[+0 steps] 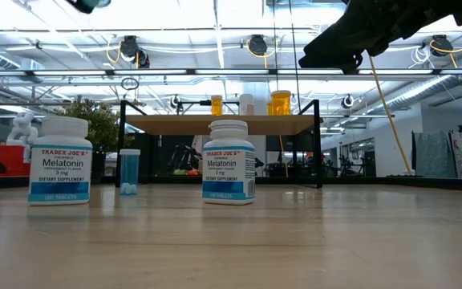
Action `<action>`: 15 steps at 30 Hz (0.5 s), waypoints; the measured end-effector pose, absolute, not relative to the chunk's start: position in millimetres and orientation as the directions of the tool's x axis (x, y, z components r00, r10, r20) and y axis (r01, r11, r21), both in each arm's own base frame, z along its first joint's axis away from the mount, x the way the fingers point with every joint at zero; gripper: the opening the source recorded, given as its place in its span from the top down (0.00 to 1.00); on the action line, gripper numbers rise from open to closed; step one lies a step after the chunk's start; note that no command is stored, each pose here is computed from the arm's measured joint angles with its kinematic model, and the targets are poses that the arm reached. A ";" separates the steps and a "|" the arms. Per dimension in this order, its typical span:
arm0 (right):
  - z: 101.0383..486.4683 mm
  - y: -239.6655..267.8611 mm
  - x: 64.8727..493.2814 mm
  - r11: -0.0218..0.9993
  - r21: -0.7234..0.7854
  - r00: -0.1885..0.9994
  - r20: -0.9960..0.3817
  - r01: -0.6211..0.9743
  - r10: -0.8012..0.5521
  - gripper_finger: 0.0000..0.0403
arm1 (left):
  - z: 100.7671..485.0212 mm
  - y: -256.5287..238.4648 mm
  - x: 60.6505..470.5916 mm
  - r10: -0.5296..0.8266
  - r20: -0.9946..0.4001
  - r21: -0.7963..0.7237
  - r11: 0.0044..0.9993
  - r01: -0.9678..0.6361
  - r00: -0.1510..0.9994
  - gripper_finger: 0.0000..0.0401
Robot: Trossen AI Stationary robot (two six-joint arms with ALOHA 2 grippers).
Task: Pick and place medicine bottles onto shelf by color
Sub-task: Put the bottom small blue pill bottle on the shelf
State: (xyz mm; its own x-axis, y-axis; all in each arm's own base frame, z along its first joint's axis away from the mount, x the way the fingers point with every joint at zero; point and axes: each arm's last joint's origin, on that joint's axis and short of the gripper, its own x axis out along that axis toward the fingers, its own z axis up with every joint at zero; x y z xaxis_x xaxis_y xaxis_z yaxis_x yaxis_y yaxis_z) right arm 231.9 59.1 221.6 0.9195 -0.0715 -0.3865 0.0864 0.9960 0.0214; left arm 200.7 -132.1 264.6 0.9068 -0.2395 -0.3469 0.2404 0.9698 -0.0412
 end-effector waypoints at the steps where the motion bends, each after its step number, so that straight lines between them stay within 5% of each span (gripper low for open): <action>1: 221.6 59.1 231.9 0.996 0.021 0.920 -0.386 0.086 -0.072 0.58 | 267.7 -128.6 200.6 -0.245 -0.335 -0.039 0.968 0.246 0.910 0.65; 15: 221.6 59.1 231.9 0.996 0.018 0.920 -0.386 0.085 -0.072 0.58 | 305.7 -85.9 200.1 -0.107 -0.344 0.031 0.992 0.125 0.933 0.65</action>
State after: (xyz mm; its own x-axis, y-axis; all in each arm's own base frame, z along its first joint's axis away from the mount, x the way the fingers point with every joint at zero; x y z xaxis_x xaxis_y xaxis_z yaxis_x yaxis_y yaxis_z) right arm 231.9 59.1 221.6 0.9195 -0.0717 -0.3865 0.0852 0.9962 0.0180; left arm 200.1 -85.9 305.7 0.9330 -0.1070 -0.3435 0.1251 0.9917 0.0307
